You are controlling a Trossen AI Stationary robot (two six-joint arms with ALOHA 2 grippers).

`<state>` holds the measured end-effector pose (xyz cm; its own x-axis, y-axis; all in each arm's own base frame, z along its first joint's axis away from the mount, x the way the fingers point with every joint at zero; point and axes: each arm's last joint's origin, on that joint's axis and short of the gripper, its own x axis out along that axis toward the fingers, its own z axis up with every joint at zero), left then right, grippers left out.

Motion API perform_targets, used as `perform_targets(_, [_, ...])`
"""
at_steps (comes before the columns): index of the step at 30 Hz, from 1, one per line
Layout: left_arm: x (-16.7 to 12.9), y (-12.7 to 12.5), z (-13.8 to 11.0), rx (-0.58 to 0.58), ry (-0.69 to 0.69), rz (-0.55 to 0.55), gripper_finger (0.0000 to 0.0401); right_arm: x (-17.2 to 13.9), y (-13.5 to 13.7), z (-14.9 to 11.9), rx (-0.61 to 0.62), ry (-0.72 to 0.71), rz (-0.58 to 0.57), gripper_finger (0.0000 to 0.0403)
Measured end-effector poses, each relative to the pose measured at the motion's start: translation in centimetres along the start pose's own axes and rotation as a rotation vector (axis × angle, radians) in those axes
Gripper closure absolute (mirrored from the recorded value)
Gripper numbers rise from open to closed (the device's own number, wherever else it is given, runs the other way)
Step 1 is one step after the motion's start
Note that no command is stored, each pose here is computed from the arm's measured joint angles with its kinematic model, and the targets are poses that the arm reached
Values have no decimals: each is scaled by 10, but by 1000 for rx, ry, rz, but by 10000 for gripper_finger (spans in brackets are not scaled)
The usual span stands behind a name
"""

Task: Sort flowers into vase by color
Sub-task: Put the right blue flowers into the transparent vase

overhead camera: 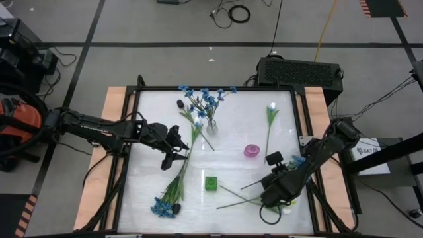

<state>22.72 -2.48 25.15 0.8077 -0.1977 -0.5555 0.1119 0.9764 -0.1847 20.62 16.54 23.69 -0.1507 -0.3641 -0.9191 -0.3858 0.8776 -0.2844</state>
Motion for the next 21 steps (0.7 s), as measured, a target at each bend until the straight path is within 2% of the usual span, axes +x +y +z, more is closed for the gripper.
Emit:
perform_targets(5, [0, -3, 9, 13, -97, -20, 194, -26, -8, 3, 29, -87, -22, 395])
perform_targets(10, [-5, -17, 28, 49, -237, -94, 194, -48, -19, 7, 112, -218, -125, 395])
perform_targets(15, [-7, -41, 45, 106, -413, -160, 194, -50, -30, 10, 148, -273, -274, 395])
perform_targets(17, [-5, -52, 54, 148, -447, -140, 194, -50, -35, 12, 173, -298, -329, 395])
perform_targets(21, [7, -71, 69, 216, -443, -21, 194, -49, -44, 16, 222, -325, -381, 395])
